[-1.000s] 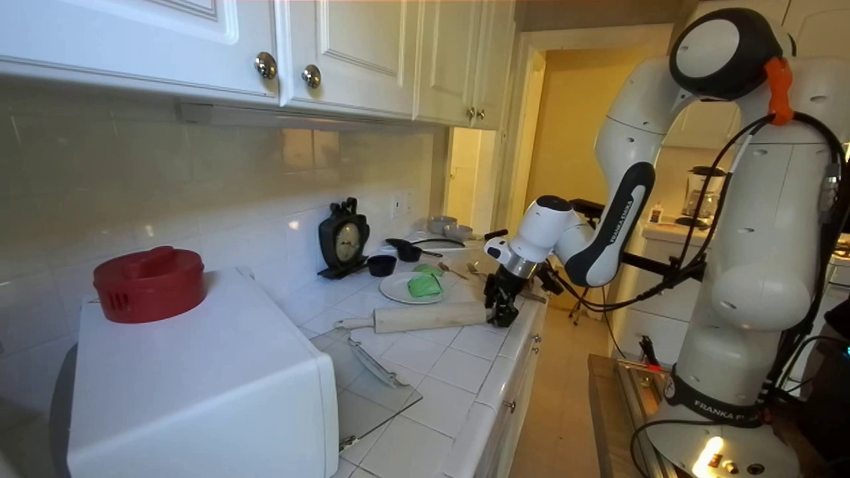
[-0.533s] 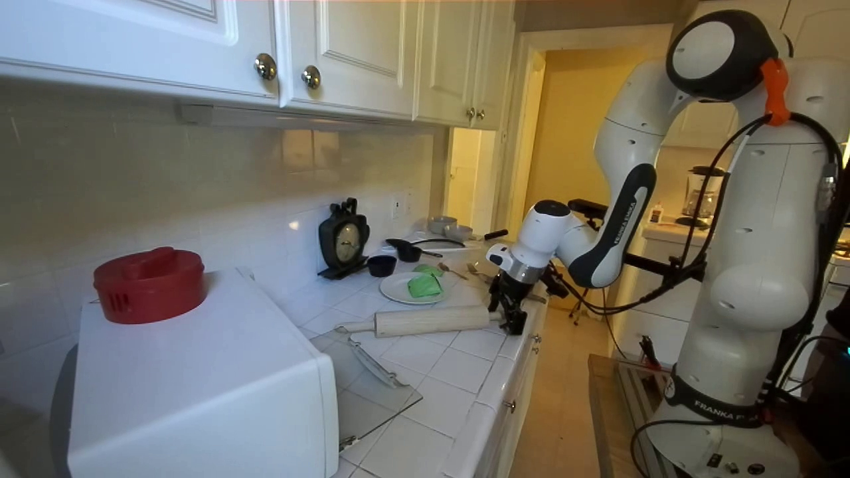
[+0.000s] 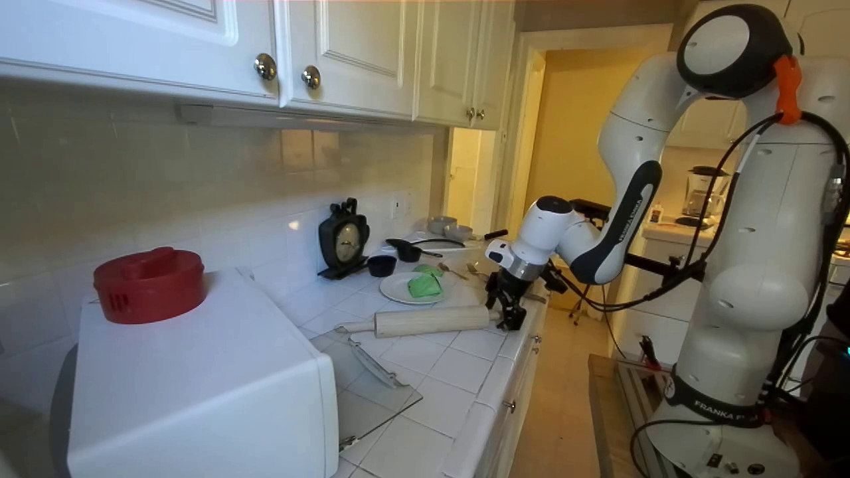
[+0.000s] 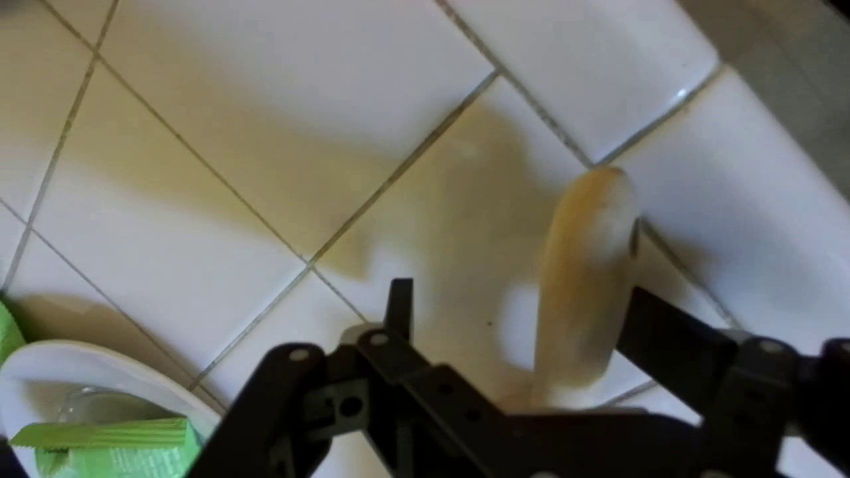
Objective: Move the rolling pin to the right
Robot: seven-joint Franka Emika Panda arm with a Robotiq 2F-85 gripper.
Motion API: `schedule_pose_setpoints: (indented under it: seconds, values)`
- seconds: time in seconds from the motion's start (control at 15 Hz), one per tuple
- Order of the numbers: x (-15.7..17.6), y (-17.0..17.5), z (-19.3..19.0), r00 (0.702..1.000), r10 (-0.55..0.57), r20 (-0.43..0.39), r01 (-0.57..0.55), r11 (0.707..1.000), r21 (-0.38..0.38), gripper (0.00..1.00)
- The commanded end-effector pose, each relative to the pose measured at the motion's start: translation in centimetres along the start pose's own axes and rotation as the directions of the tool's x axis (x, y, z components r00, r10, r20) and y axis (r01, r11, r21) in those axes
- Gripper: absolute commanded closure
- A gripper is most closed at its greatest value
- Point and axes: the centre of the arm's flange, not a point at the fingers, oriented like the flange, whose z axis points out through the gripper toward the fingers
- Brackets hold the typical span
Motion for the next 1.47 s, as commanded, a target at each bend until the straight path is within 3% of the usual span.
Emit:
schedule_pose_setpoints:
  seconds: [0.0,0.4,0.73,1.13,1.4]
  values:
    - [0.6,-0.6,-7.7,0.999,-0.047,-0.006,0.047,0.999,-0.013,0.20]
    - [3.6,-2.1,-9.0,0.992,-0.120,-0.032,0.119,0.993,-0.029,0.14]
    - [5.9,-4.0,-9.4,0.992,-0.123,0.042,0.125,0.991,-0.051,0.06]
    - [8.5,-4.9,-11.4,0.993,0.011,0.119,0.008,0.987,-0.159,0.03]
    - [10.1,-4.9,-15.8,0.990,0.108,0.095,-0.085,0.972,-0.219,0.01]
